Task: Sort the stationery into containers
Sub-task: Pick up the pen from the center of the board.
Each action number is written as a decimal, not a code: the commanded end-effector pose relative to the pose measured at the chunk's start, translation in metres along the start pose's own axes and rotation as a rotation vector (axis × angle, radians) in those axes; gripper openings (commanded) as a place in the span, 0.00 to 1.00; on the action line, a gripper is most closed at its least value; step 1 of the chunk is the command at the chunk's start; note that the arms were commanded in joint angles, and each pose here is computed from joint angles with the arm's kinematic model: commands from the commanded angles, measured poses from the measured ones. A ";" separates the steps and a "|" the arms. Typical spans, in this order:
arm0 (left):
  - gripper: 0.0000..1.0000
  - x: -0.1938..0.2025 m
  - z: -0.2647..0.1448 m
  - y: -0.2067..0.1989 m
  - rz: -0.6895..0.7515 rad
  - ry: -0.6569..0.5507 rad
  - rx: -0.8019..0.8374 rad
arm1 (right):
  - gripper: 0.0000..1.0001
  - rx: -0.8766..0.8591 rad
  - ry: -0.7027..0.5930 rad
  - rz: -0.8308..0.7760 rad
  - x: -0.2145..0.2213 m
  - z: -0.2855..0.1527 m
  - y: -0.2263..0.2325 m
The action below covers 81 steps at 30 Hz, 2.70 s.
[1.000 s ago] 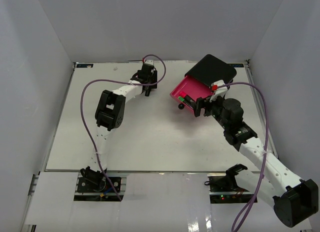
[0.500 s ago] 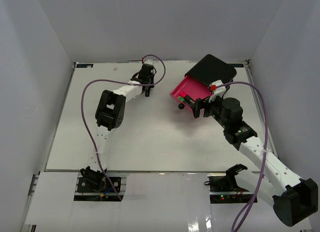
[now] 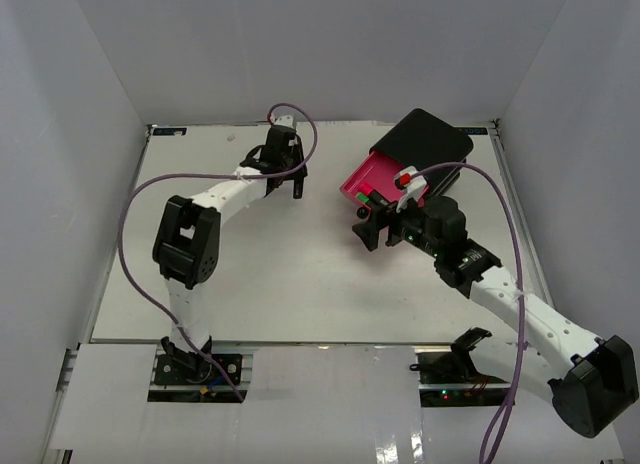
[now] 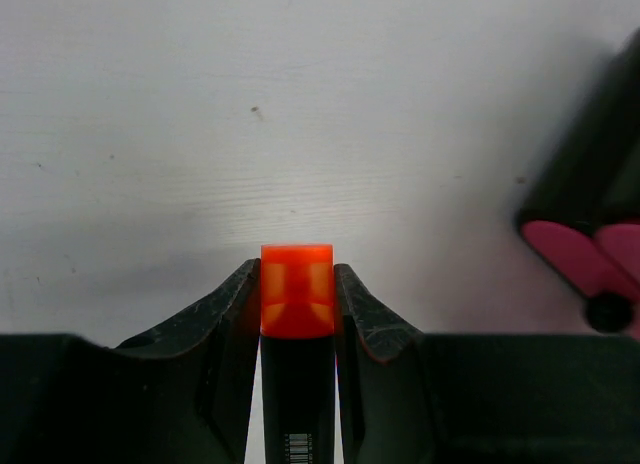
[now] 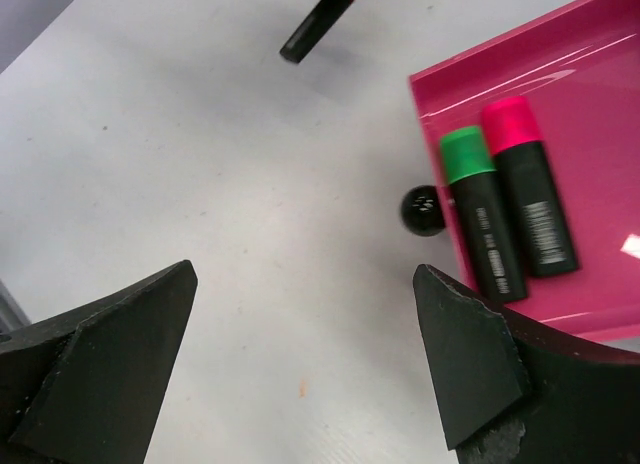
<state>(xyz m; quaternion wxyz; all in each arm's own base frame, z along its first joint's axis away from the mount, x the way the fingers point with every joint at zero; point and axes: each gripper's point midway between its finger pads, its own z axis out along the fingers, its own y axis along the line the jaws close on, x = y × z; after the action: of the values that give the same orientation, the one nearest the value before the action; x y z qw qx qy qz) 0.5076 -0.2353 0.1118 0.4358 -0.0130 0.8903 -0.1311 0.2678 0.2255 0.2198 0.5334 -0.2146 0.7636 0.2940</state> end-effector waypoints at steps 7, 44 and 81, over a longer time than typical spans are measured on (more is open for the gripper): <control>0.19 -0.030 -0.143 -0.034 -0.175 -0.168 0.207 | 0.97 -0.048 -0.057 0.139 -0.028 0.033 0.061; 0.12 -0.021 -0.237 -0.020 -0.256 -0.390 0.329 | 0.63 -0.215 -0.045 0.188 -0.052 0.132 0.158; 0.95 -0.043 -0.260 0.005 0.034 -0.515 0.191 | 0.08 0.303 0.233 -0.348 -0.027 0.055 -0.039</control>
<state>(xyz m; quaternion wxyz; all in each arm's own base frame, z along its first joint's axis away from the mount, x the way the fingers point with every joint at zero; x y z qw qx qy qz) 0.3320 -0.1732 0.2835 0.6324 -0.0225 0.7375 -0.2358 0.3284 0.2678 0.1966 0.5066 -0.2375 0.8197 0.1225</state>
